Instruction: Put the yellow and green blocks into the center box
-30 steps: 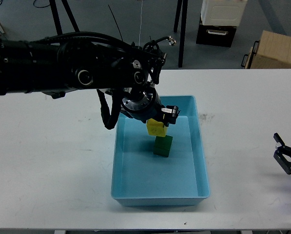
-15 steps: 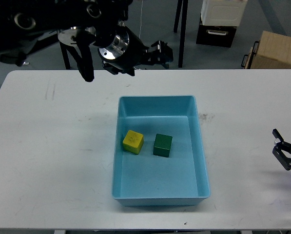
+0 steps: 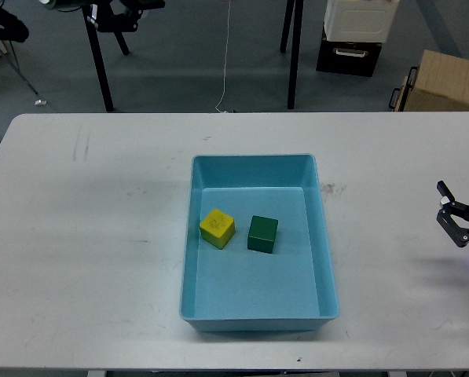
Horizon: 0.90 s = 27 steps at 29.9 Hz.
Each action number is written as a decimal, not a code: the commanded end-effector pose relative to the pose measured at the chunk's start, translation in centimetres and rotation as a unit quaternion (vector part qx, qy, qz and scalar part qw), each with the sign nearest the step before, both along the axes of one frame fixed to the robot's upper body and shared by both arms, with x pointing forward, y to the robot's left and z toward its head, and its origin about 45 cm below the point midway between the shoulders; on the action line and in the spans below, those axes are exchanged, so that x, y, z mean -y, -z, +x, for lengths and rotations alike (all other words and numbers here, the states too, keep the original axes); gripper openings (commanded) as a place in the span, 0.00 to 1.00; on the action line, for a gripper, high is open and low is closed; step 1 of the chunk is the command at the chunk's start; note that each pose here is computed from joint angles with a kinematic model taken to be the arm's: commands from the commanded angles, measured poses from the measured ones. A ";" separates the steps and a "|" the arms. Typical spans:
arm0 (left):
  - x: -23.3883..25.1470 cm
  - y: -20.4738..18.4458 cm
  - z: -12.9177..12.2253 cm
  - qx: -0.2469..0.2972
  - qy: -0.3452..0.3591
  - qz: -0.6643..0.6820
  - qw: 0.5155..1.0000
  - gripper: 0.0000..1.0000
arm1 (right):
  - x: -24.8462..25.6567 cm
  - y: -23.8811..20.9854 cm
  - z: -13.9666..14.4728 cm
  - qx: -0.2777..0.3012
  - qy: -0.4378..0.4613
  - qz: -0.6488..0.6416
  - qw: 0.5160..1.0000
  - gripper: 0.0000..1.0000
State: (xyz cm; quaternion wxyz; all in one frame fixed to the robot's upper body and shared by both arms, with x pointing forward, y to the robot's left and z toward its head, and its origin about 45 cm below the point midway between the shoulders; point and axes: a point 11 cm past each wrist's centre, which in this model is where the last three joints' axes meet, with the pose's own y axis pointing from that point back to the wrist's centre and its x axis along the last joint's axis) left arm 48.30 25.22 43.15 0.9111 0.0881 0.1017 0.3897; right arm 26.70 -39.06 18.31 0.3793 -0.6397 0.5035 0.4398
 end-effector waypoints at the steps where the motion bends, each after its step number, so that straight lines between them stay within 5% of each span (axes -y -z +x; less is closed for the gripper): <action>1: -5.9 1.9 -0.5 0.006 -0.066 -0.065 0.996 1.00 | 0.2 -0.1 0.4 0.002 0.001 -0.003 1.000 0.99; 10: -16.4 5.5 -3.8 0.124 -0.227 -0.309 0.915 1.00 | -0.3 0.0 0.6 0.002 -0.006 -0.006 1.000 0.99; 14: -18.9 9.7 -6.2 0.125 -0.285 -0.428 0.849 1.00 | -0.5 0.0 0.6 0.009 0.008 0.014 1.000 0.99; 19: -17.2 14.6 -12.2 0.084 -0.279 -0.503 0.814 1.00 | -0.9 0.4 0.2 0.011 0.021 0.033 0.999 0.99; 27: -11.2 21.3 -25.1 0.024 -0.313 -0.610 0.728 1.00 | -4.3 1.6 -2.7 -0.001 0.012 0.084 0.996 0.99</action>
